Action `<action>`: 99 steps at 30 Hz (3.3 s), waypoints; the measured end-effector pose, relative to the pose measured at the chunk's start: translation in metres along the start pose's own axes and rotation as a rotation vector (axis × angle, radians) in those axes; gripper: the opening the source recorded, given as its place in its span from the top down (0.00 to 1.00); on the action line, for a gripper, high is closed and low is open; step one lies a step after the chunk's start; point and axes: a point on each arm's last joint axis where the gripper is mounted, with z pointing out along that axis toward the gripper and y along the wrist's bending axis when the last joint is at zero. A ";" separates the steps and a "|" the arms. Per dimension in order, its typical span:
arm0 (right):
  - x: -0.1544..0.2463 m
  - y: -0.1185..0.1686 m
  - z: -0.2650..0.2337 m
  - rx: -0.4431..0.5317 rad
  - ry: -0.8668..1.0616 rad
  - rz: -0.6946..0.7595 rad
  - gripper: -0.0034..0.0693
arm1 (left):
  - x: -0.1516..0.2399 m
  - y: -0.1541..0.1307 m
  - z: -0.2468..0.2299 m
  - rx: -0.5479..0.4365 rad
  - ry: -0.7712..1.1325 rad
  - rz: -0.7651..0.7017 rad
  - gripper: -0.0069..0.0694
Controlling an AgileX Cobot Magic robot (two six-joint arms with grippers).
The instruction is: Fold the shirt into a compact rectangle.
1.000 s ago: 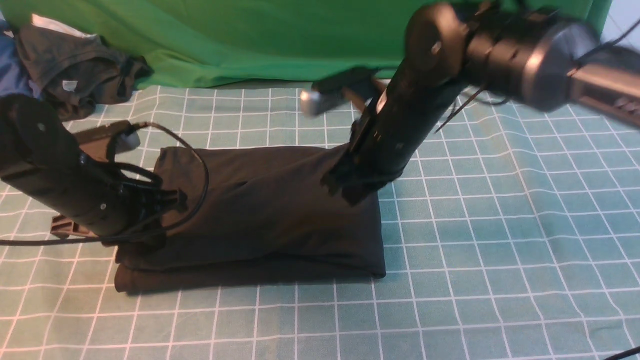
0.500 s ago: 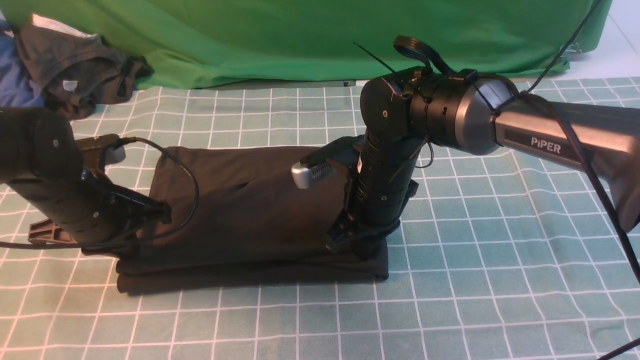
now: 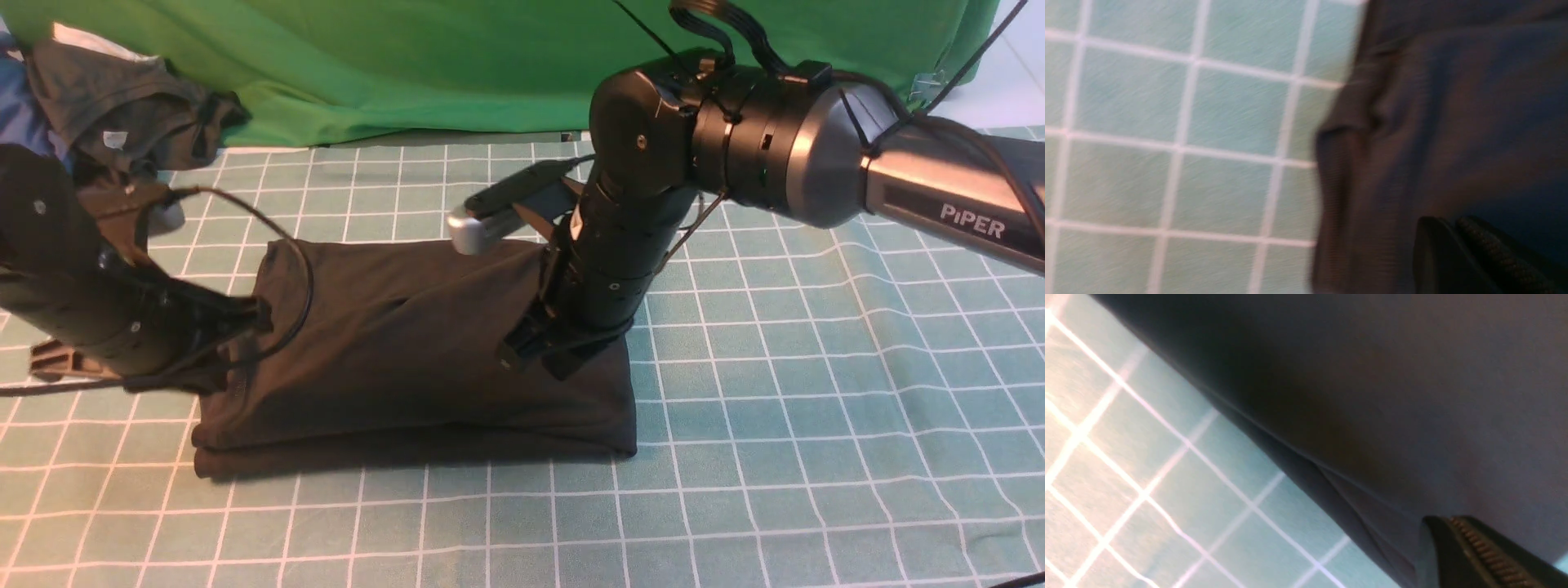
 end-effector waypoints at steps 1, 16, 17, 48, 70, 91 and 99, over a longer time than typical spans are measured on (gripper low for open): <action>0.000 0.001 0.002 -0.004 0.001 -0.002 0.92 | 0.000 -0.004 -0.002 0.022 -0.009 0.009 0.89; 0.014 -0.008 0.041 0.010 0.203 0.019 0.92 | 0.051 0.005 0.048 -0.001 0.209 0.014 0.89; 0.014 -0.008 0.036 0.015 0.199 0.015 0.92 | 0.052 0.005 0.045 0.001 0.204 0.017 0.89; 0.231 0.062 -0.400 0.324 -1.169 -0.111 0.92 | 0.204 0.020 -0.227 0.294 -0.908 0.214 0.89; 0.411 0.041 -0.291 0.427 -1.720 -0.105 0.92 | 0.196 0.015 -0.232 0.365 -0.983 0.180 0.89; 0.411 0.041 -0.290 0.413 -1.727 -0.097 0.84 | 0.196 0.014 -0.233 0.384 -0.985 0.174 0.89; 0.411 0.041 -0.290 0.412 -1.726 -0.098 0.82 | 0.196 0.016 -0.232 0.307 -1.008 0.259 0.89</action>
